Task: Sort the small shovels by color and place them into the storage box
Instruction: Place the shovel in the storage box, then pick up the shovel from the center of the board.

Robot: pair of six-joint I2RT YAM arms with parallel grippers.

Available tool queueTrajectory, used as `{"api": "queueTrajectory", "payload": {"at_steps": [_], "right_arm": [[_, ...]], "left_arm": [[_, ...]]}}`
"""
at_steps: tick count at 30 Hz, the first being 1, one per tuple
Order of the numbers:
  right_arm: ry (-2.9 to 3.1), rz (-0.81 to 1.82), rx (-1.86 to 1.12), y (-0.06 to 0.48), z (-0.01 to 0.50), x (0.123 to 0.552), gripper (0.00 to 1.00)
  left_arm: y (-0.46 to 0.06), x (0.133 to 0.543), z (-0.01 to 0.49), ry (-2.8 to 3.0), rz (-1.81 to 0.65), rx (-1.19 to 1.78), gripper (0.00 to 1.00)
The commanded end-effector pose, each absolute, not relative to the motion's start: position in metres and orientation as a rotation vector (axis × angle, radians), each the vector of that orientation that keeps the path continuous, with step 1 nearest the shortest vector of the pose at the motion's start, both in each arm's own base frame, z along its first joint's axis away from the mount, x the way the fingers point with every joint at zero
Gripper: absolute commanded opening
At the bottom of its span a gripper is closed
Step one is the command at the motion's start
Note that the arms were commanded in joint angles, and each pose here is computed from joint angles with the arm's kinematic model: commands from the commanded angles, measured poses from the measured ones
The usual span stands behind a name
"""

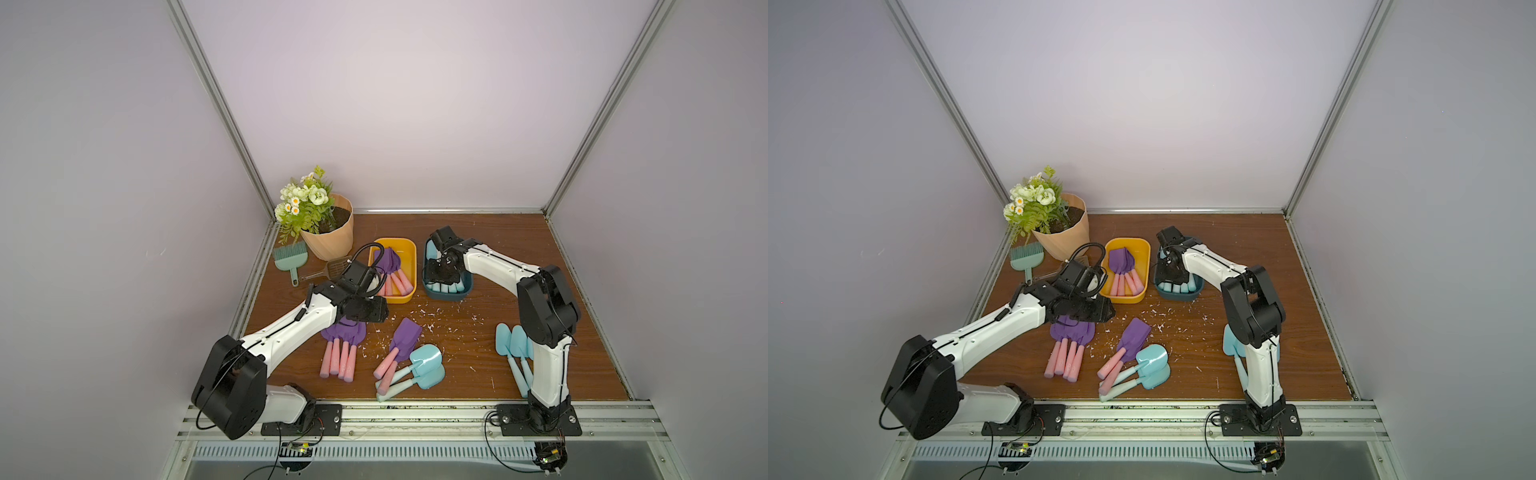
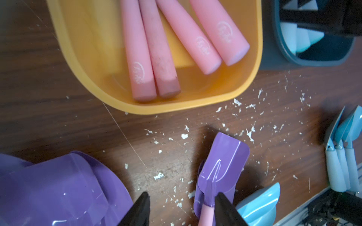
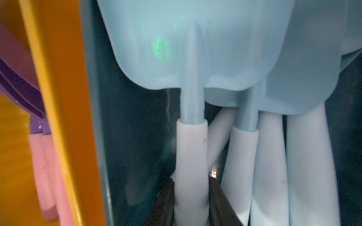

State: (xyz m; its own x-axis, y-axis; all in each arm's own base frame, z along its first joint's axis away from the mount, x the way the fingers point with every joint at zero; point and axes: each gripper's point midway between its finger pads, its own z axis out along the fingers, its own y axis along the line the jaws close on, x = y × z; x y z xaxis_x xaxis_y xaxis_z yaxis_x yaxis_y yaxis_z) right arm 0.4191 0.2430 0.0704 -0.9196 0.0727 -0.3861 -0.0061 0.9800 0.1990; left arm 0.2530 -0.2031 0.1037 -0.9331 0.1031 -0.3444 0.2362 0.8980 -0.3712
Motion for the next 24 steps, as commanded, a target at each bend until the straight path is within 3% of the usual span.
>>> {"api": "queueTrajectory", "payload": {"at_steps": [1,8,17,24], "right_arm": [[2.698,0.296,0.063,0.243,0.082,0.425,0.31],[2.687,0.289,0.048,0.242,0.095,0.425,0.46],[2.557,0.277,0.076,0.226,0.153,0.423,0.47],[2.52,0.324,0.107,0.218,0.17,0.407,0.47]], "left_arm": [[-0.207,0.226,0.098,2.811,-0.618,0.328,0.56],[-0.211,0.207,0.089,2.846,-0.611,0.38,0.56],[-0.233,0.168,0.077,2.893,-0.603,0.545,0.57],[-0.23,0.155,0.065,2.948,-0.597,0.536,0.55]]}}
